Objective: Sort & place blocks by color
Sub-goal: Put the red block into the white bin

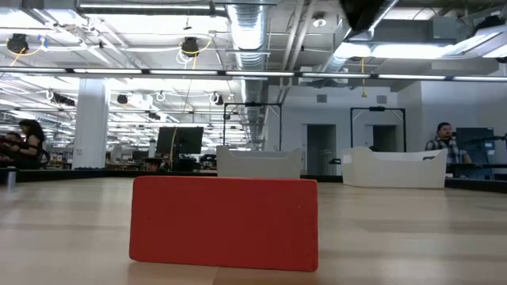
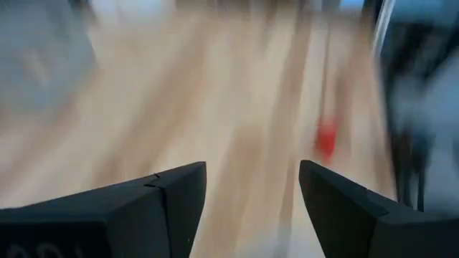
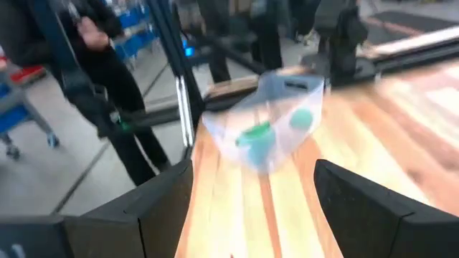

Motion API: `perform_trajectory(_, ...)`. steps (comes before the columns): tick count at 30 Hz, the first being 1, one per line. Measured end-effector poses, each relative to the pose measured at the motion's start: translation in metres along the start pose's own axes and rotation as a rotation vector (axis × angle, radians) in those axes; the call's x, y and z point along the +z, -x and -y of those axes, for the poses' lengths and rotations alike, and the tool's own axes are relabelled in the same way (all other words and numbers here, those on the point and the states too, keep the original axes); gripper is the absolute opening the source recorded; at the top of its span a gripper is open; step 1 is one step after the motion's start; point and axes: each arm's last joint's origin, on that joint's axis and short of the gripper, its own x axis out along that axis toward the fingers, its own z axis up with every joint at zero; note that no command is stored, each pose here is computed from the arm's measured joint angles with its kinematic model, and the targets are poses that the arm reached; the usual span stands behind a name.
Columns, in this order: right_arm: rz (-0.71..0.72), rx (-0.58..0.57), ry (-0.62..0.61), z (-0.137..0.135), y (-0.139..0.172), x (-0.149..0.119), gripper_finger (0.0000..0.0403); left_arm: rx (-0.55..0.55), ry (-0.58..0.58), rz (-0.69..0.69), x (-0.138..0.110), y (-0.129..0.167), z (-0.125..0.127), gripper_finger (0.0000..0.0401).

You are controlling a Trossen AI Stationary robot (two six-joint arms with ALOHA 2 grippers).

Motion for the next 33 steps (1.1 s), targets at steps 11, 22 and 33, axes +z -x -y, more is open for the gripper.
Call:
perform_trajectory(11, -0.057, 0.084, 0.013, 0.003, -0.039, -0.072, 0.0311, 0.119, 0.143, 0.603, -0.034, -0.014, 0.006, 0.0208)
perform_trajectory(22, -0.107, 0.097, 0.035, 0.01, -0.064, -0.091, 0.0311, -0.094, 0.215, 0.291, -0.021, -0.053, 0.018, 0.0099)
perform_trajectory(33, -0.151, 0.095, 0.057, 0.008, -0.059, -0.086, 0.0311, -0.402, -0.246, 0.589, 0.021, -0.041, 0.046, 0.0031)
